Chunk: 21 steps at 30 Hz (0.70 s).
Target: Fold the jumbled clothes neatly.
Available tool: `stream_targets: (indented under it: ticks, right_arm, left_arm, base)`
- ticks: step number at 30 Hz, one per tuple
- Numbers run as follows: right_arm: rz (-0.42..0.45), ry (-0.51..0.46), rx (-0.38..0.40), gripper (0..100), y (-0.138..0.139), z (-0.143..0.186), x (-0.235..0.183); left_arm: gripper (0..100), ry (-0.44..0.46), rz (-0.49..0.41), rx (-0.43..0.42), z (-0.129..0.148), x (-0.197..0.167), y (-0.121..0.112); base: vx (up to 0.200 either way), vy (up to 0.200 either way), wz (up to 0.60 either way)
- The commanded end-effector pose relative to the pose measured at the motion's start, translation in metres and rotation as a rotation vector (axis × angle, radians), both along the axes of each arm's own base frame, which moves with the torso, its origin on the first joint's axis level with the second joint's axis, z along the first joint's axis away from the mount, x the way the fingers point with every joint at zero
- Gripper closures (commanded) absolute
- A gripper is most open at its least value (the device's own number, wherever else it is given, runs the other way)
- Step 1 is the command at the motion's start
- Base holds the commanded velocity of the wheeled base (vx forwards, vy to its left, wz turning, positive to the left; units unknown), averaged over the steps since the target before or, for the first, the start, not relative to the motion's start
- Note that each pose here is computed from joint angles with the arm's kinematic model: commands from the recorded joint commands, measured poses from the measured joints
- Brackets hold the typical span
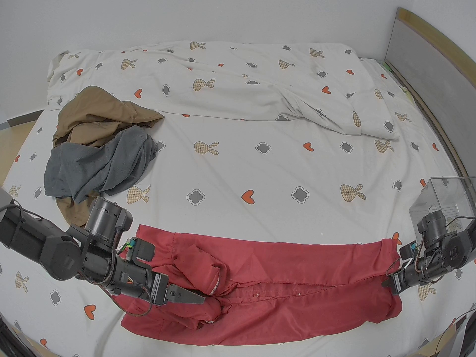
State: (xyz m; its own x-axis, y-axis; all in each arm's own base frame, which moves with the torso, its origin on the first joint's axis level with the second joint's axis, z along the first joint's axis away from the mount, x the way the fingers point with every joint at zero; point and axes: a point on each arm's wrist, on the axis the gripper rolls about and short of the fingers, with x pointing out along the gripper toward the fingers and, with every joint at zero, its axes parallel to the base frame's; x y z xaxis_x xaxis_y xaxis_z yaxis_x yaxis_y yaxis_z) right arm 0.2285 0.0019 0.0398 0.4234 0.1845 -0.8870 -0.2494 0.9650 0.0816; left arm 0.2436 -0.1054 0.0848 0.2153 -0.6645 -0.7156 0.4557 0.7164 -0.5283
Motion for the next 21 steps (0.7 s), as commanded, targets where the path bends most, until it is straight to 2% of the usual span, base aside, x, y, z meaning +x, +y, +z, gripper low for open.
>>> stream_targets:
  ticks: [1, 8, 15, 21]
  right_arm:
    - [-0.005, -0.041, -0.002, 100, -0.001, 0.011, -0.010]
    - [-0.003, -0.081, -0.007, 100, 0.000, 0.022, -0.028]
    - [0.008, -0.193, -0.008, 100, 0.002, 0.043, -0.064]
    - [-0.006, -0.190, -0.012, 100, 0.000, 0.042, -0.070]
  left_arm:
    - [0, 0.004, 0.000, 0.001, -0.001, 0.000, 0.000]
    - [0, 0.002, 0.000, 0.000, 0.000, 0.000, 0.000]
    - [0, -0.001, 0.000, -0.001, 0.000, 0.000, 0.000]
    - [0, 0.001, 0.000, 0.000, 0.000, 0.000, 0.000]
  base:
    - [0.000, 0.000, 0.00]
    - [0.000, 0.000, 0.00]
    - [0.000, 0.000, 0.00]
    - [0.000, 0.000, 0.00]
